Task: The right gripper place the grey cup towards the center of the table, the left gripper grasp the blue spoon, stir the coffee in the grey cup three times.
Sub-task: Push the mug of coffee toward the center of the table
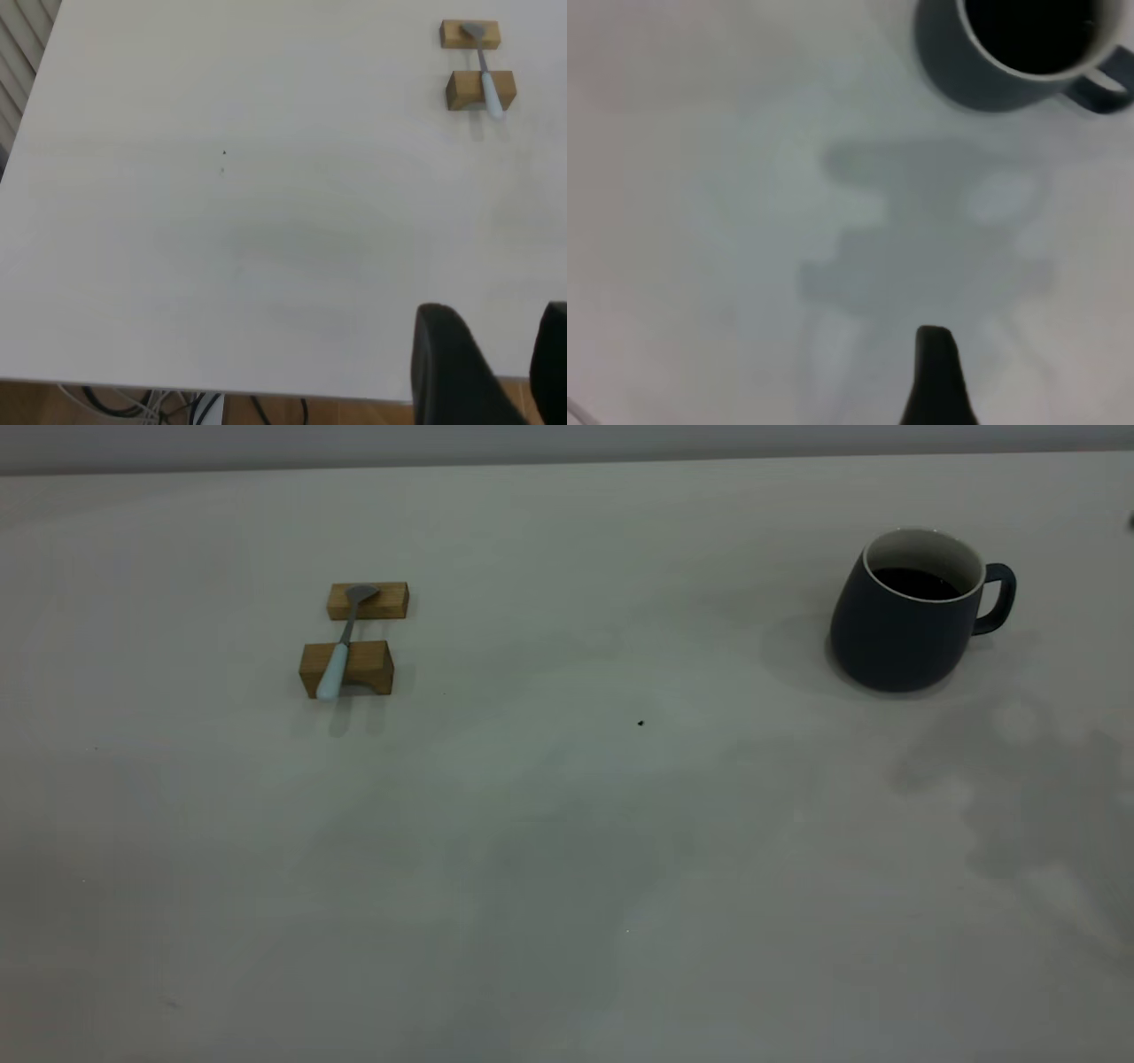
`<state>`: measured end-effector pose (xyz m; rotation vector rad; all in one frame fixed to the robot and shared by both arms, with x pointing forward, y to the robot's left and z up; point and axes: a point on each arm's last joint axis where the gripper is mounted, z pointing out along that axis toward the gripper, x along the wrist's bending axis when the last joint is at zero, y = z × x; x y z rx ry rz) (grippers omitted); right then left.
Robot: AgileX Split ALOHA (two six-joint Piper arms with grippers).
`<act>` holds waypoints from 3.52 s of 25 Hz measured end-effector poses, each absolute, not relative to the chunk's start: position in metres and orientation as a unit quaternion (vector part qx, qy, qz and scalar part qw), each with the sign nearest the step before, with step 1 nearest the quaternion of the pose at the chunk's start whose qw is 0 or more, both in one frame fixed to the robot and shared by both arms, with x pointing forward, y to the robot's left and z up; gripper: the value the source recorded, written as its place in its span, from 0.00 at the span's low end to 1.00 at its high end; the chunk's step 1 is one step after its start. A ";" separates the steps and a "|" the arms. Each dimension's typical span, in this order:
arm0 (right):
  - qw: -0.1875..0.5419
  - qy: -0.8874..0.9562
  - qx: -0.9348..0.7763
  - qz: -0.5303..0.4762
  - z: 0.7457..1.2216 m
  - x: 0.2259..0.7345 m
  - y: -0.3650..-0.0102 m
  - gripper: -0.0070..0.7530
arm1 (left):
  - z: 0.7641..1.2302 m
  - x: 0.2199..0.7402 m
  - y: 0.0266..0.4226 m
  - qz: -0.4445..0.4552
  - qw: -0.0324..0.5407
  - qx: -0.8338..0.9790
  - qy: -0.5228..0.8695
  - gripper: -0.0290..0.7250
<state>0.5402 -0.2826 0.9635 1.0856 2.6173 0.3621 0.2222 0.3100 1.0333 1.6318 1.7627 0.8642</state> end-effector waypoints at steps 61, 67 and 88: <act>0.122 0.990 0.045 0.050 0.814 0.675 -0.257 0.22 | 1.033 0.222 0.310 0.324 0.290 0.612 0.661 0.44; 0.119 0.991 0.014 0.066 0.814 0.666 -0.197 0.22 | 1.033 0.222 0.310 0.324 0.290 0.612 0.661 0.44; 0.142 0.983 0.054 0.105 0.812 0.644 -0.112 0.29 | 1.033 0.222 0.310 0.324 0.290 0.612 0.661 0.44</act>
